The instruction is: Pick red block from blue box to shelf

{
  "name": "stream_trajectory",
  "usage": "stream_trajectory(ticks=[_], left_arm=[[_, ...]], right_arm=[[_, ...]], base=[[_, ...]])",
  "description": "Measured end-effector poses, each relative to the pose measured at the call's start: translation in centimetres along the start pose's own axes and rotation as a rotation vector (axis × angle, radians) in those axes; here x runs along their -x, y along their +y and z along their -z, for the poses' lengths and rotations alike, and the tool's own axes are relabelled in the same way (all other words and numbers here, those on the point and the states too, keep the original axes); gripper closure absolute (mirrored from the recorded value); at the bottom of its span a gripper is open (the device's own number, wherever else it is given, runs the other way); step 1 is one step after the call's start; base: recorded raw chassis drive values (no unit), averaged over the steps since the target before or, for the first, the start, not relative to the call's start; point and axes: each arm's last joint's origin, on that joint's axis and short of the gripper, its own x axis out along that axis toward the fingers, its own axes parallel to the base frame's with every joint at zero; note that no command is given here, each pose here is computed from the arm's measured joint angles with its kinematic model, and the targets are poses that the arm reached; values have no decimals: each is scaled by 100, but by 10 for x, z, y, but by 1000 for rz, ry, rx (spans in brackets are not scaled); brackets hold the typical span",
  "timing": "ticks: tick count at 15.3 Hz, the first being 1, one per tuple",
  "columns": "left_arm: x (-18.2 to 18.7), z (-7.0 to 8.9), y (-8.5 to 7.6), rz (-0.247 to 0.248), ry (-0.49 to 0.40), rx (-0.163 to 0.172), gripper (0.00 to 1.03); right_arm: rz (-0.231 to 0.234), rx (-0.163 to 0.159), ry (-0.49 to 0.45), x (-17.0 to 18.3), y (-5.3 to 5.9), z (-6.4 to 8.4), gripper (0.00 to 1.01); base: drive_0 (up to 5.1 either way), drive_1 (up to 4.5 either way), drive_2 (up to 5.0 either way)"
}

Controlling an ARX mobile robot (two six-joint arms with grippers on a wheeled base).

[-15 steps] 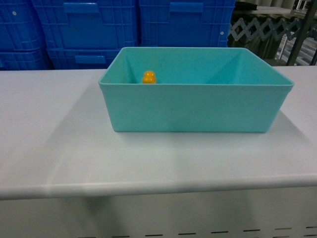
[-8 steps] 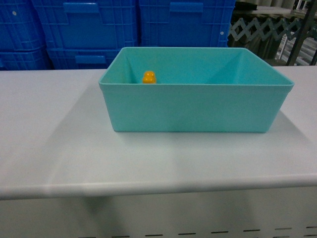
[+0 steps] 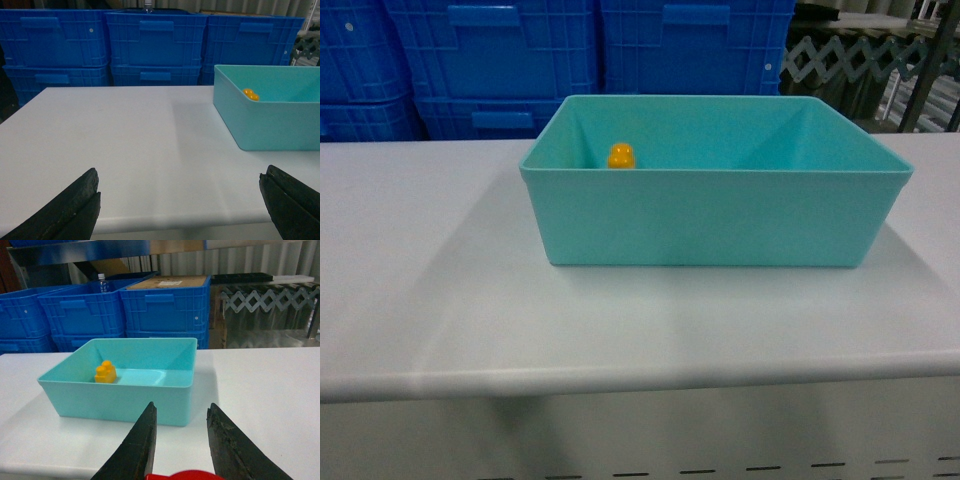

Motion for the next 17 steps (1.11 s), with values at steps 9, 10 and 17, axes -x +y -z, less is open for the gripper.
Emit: stream_trajectory(ticks=[9,10,17], left_arm=[[0,0,0,0,0,0,5],[0,0,0,0,0,0,5],[0,0,0,0,0,0,5]], right_arm=[[0,0,0,0,0,0,75],[0,0,0,0,0,0,75],[0,0,0,0,0,0,75]], base=[[0,0,0],[0,0,0],[0,0,0]])
